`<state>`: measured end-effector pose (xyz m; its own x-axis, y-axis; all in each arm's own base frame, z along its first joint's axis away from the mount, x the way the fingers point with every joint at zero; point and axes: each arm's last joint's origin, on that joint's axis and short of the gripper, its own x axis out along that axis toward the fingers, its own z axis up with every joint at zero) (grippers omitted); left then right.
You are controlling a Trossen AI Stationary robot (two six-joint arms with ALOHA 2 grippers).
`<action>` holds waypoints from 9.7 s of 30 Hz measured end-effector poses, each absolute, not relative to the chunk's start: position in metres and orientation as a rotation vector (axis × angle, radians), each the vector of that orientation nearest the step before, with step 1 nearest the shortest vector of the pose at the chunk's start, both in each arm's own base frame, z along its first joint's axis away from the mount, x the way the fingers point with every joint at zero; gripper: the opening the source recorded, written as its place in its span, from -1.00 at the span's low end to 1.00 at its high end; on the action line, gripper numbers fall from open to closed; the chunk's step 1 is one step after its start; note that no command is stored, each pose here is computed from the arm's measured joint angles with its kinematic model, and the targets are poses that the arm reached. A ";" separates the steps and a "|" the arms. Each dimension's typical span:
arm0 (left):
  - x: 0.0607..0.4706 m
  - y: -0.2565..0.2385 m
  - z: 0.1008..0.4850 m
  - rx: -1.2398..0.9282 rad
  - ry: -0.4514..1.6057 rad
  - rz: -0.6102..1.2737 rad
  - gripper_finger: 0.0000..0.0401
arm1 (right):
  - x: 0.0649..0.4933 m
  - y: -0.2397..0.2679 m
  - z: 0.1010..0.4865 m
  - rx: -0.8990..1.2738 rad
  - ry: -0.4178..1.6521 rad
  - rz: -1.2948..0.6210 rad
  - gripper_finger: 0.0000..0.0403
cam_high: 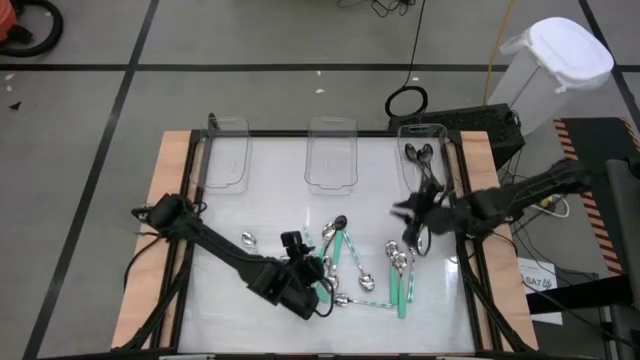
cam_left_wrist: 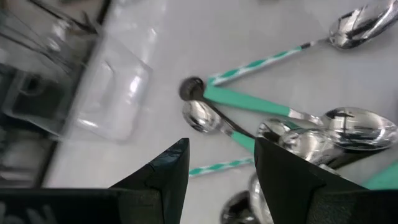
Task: Sort silverware by color (type)
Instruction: Put the black spoon into the right transparent bin
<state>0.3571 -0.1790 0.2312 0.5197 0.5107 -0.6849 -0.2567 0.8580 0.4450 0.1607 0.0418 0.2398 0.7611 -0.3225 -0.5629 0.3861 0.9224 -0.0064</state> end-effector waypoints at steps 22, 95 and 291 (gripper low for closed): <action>0.372 -0.161 0.227 0.156 1.069 0.247 -0.10 | 0.218 0.120 0.191 -0.049 0.516 -0.084 -0.54; 0.243 -0.068 0.172 -0.670 0.773 0.234 -0.39 | 0.194 0.161 0.192 -0.082 0.584 0.167 -0.54; 0.353 -0.081 0.274 -0.611 0.754 0.141 -0.96 | 0.195 0.201 0.177 -1.776 0.372 0.001 -0.41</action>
